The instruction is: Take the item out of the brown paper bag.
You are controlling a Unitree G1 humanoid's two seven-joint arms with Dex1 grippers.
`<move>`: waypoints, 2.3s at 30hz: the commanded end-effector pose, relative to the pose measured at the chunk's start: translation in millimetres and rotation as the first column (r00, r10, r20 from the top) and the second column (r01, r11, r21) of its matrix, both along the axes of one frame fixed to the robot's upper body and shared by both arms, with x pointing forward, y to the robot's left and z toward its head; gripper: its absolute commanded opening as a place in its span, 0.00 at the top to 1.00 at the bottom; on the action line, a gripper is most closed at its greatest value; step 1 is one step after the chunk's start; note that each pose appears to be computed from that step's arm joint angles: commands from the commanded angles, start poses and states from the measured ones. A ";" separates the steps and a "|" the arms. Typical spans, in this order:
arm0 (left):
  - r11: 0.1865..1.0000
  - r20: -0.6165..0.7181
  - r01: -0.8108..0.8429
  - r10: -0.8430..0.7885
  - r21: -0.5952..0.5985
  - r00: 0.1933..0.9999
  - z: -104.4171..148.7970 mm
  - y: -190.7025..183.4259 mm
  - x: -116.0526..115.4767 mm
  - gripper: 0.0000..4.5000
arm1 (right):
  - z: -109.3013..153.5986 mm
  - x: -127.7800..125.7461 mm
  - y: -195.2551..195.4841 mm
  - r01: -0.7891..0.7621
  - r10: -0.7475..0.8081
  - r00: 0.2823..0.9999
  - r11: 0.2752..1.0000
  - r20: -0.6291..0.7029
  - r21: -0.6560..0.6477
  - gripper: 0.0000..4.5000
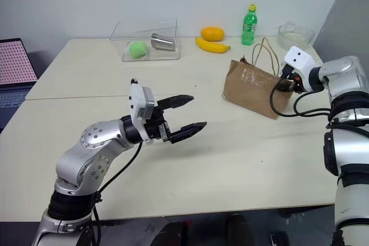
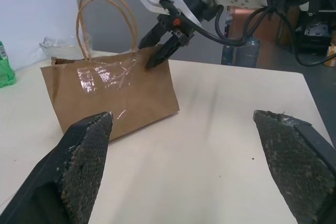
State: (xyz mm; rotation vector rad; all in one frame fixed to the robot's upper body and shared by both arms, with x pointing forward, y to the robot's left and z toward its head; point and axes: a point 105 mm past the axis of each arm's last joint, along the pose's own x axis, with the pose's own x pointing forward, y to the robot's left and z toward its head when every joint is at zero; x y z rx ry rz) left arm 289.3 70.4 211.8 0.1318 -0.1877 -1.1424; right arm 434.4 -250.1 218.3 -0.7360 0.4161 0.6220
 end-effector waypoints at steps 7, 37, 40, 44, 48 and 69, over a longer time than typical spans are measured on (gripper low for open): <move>0.999 0.056 0.035 -0.034 -0.007 0.998 13.3 -4.7 -4.9 0.00 | 20.6 8.7 12.3 0.041 -0.041 0.999 0.999 0.022 0.024 0.56; 1.000 0.004 -0.008 0.008 -0.024 1.000 -1.8 5.9 -14.3 0.00 | 37.5 14.8 31.8 -0.042 0.044 0.991 0.999 0.125 -0.022 0.99; 0.999 -0.006 -0.018 0.018 -0.027 1.000 -3.1 7.5 -16.0 0.00 | 39.1 14.4 39.8 -0.082 0.084 0.988 0.996 0.129 -0.028 0.99; 0.998 -0.020 -0.051 0.050 -0.037 0.999 -3.2 12.7 -17.0 0.00 | 42.8 14.3 61.2 -0.164 0.166 0.977 0.986 0.133 -0.025 0.99; 0.996 -0.029 -0.085 0.084 -0.027 0.996 -5.6 19.4 -18.1 0.00 | 46.4 15.2 81.7 -0.225 0.227 0.962 0.974 0.150 -0.031 0.99; 0.985 -0.050 -0.170 0.169 -0.026 0.984 -9.3 35.2 -12.9 0.00 | 63.5 9.7 126.0 -0.389 0.379 0.895 0.921 0.235 -0.003 0.99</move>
